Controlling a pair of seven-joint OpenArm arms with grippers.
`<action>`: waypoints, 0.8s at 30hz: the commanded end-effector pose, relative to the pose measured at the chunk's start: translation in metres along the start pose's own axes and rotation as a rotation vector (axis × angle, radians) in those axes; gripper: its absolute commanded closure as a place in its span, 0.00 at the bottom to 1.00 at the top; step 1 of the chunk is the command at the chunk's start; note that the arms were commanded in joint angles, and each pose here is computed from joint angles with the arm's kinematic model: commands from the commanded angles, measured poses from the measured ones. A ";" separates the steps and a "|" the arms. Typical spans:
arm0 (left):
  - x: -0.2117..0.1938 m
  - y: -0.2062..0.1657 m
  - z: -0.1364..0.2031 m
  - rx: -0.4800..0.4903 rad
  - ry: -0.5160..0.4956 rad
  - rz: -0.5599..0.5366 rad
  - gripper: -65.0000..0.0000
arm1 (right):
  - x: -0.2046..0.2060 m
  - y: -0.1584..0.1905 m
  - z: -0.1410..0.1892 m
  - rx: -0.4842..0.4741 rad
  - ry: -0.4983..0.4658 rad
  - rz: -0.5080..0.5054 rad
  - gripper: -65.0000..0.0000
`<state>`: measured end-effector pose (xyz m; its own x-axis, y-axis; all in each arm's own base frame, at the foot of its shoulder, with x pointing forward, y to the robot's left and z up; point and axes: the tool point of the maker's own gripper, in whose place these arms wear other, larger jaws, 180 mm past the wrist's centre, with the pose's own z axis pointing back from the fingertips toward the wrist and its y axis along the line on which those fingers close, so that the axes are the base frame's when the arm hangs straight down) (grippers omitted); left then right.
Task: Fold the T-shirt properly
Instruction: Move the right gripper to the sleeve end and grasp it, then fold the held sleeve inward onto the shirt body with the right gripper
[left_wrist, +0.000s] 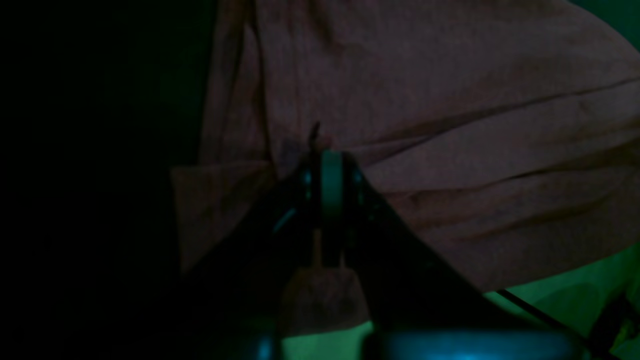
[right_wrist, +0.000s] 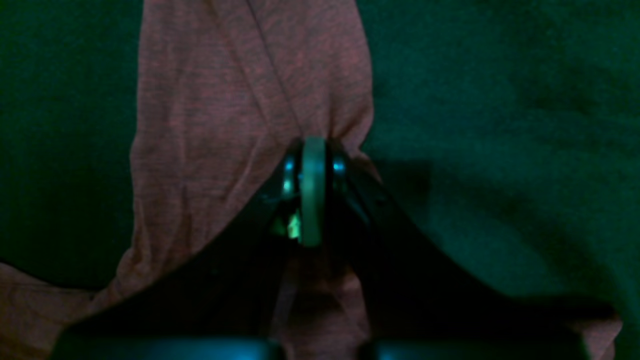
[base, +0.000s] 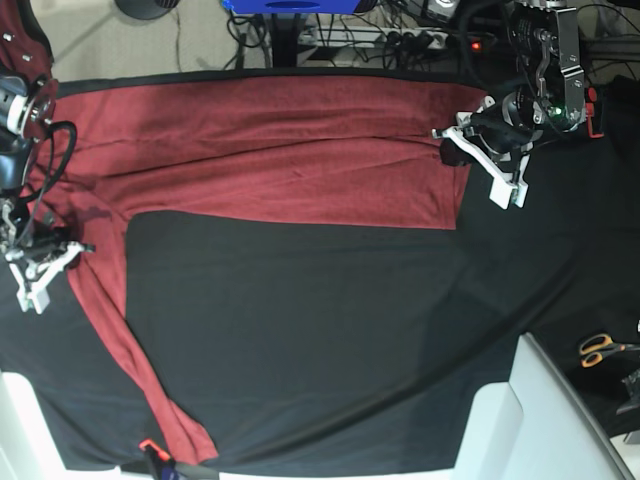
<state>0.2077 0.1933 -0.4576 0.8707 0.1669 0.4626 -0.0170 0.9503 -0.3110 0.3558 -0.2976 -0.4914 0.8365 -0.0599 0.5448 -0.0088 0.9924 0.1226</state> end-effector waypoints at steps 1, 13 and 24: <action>0.010 -0.001 0.003 -0.004 -0.032 -0.011 1.00 | 0.023 -0.011 0.009 -0.020 -0.053 0.011 0.99; 0.009 0.000 0.003 -0.002 -0.029 -0.011 1.00 | 0.023 0.007 0.064 -0.153 -0.060 0.225 1.00; 0.010 0.000 0.003 -0.003 -0.032 -0.012 1.00 | -0.023 0.044 0.099 -0.175 -0.056 0.295 1.00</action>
<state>0.2074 0.1926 -0.4581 0.8717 0.1642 0.4617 -0.0151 0.9508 -0.3095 0.2707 -0.2574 -0.4299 0.8074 0.2212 0.5469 -0.1537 0.9739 -0.1669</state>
